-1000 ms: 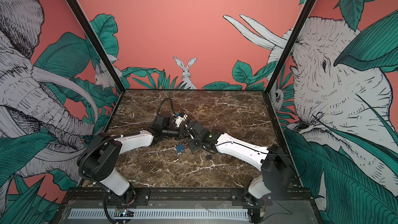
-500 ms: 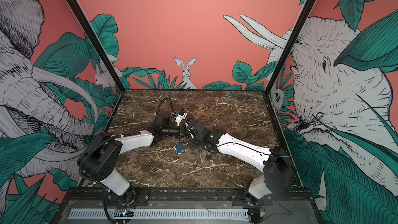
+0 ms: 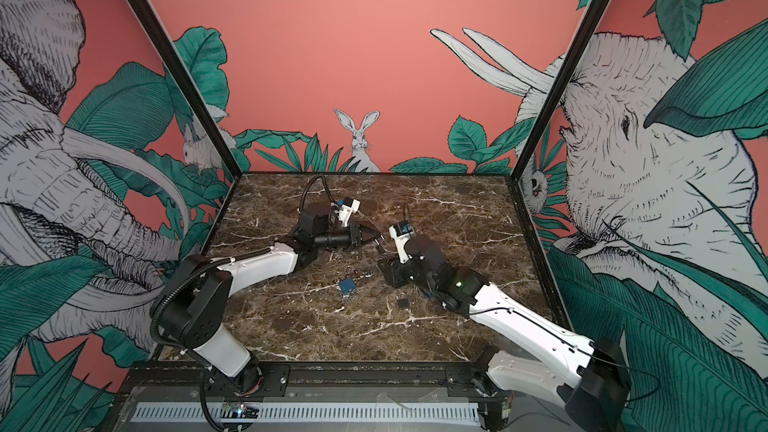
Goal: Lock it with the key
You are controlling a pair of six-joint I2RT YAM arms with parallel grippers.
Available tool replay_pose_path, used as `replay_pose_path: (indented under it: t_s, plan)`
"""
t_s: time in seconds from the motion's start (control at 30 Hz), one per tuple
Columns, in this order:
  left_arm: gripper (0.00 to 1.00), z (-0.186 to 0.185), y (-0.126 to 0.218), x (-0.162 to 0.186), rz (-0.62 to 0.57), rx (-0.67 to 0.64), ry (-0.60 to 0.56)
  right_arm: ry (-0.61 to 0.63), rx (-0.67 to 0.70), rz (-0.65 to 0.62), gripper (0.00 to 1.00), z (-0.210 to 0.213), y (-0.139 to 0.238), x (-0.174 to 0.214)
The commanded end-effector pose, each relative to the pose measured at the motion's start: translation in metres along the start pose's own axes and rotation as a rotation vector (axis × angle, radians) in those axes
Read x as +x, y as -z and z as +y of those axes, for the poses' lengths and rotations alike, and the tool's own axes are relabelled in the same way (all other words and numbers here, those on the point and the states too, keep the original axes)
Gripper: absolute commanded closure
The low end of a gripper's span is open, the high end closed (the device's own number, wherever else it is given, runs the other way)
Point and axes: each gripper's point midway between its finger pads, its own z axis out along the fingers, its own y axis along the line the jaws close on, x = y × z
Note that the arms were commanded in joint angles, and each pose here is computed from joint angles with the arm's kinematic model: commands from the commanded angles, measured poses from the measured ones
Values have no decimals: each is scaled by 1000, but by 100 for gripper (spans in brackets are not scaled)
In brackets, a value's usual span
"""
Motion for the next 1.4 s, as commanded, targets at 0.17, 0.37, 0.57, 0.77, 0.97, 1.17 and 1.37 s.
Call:
replay_pose_path:
  t_s: [0.17,0.37,0.57,0.77,0.97,1.17,1.37]
  plan:
    - [100,-52,10,-23,-65,99,14,-58,-203,-106,46,1,24,-19]
    - [100,-68,16,-21,-67,120,21,-52,-292,-123,48,8,19,-25]
    - [100,-80,24,-19,-74,127,33,-41,-279,-138,49,0,7,-27]
    - [100,-86,27,-18,-74,123,37,5,-223,-215,52,-9,8,-38]
    - [100,-94,25,-20,-76,152,45,41,-249,-236,55,-3,7,-46]
    - [100,-102,24,-21,-77,170,44,51,-261,-223,60,-1,2,-48]
    - [100,-106,22,-20,-69,182,46,63,-263,-229,63,0,-1,-51]
